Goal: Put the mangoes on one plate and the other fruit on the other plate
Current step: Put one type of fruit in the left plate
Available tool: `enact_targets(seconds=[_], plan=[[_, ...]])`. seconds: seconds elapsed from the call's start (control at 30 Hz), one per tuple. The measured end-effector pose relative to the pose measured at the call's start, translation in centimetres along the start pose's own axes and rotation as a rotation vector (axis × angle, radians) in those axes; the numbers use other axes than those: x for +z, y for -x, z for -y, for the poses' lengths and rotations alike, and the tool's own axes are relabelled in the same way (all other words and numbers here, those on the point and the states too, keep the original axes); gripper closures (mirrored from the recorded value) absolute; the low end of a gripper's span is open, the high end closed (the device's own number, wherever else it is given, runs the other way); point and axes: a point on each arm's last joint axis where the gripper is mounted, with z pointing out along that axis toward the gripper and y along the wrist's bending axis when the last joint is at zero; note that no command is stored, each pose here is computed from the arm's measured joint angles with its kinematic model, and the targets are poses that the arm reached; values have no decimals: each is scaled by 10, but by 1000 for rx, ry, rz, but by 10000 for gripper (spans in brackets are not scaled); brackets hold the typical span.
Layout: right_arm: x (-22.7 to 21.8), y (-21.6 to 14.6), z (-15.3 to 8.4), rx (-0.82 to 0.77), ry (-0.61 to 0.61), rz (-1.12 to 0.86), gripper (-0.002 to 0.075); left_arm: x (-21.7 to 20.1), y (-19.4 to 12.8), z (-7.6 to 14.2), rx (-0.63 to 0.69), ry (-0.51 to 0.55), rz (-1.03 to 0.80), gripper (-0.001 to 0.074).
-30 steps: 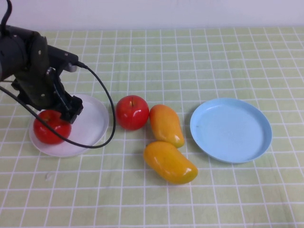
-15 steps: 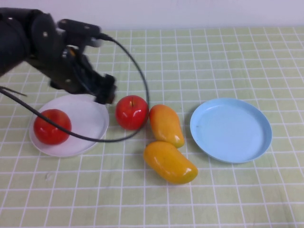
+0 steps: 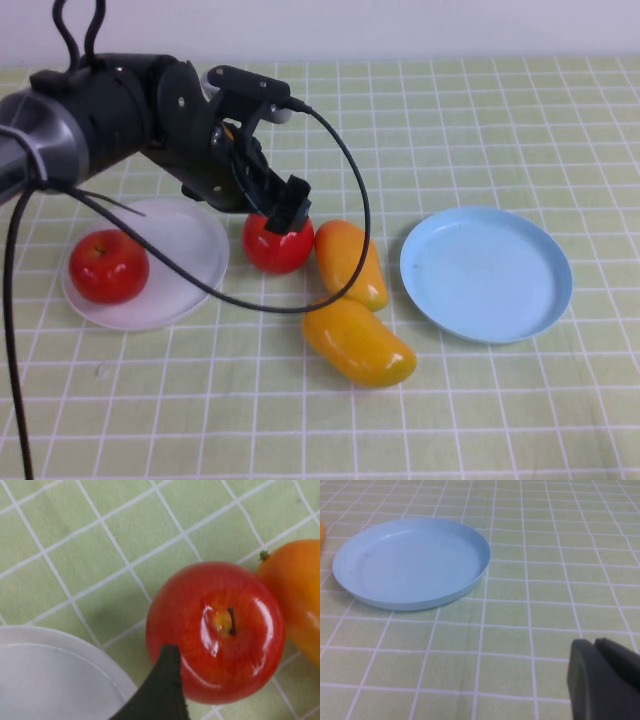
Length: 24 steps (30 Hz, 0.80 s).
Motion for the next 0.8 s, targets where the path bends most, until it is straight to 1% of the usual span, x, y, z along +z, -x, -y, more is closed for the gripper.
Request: enact_targets(seconds=[0.13,0.27,0.43,0.6,0.8], plan=[[0,0,0,0,0,0,742,4,10,-2,-12,0,12,66],[0,0,0,0,0,0,742,14,14,-3,-25,-6,-15,66],[0,0,0,0,0,0,742,29,12,-4,-26,-12,-69,66],[0,0,0,0,0,0,742,42,7,-8,3,19,-115,66],[0,0,0,0,0,0,742,48,9,-9,6,22,-107,66]])
